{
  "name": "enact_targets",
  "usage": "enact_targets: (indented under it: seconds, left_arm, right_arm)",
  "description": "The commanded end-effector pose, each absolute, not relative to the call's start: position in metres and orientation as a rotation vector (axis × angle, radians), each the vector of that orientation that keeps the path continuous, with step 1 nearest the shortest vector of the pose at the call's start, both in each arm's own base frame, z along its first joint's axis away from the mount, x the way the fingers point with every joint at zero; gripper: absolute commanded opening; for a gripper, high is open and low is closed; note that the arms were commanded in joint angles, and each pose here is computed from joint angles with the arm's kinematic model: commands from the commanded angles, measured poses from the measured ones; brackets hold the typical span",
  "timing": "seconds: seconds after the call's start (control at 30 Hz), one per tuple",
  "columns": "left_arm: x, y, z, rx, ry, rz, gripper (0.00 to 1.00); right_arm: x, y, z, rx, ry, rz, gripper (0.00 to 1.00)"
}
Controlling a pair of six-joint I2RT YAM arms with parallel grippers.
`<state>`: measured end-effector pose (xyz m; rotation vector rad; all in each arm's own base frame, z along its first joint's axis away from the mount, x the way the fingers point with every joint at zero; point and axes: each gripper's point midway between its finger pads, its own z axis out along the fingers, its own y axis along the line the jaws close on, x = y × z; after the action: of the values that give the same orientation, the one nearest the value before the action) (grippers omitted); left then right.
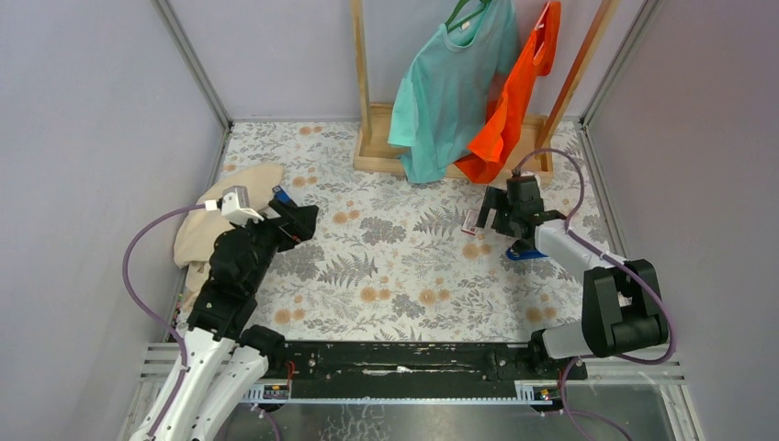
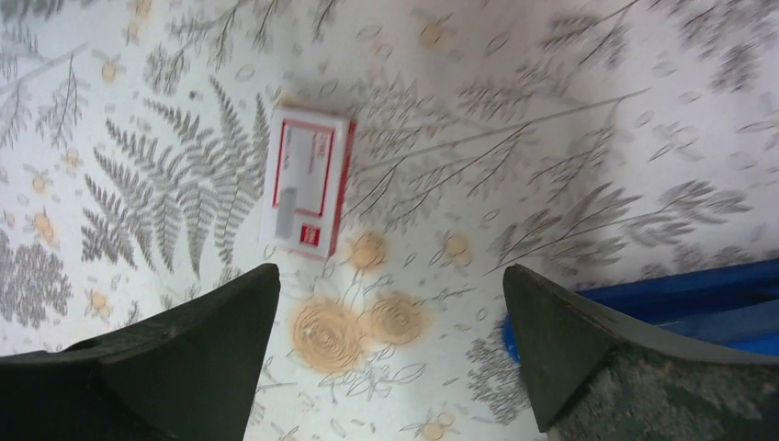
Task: Load the staples into the stapler
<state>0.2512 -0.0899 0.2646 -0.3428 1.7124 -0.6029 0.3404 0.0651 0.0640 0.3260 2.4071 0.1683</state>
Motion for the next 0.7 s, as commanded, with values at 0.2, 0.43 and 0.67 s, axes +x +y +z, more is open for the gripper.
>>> enact_targets:
  seconds: [0.2,0.43,0.67]
  left_arm:
    - [0.256,-0.116,0.219,-0.368,1.876,-0.710,1.00]
    - [0.256,-0.123,0.206,-0.372,1.935,-0.731,1.00]
    - [0.256,-0.124,0.201,-0.372,1.951,-0.728,1.00]
  right_arm:
    - [0.342,0.109,0.051,0.272,2.392,0.171,0.95]
    - [0.357,0.108,0.039,0.257,2.430,0.024,0.87]
    - [0.365,0.119,0.023,0.232,2.473,-0.007,0.83]
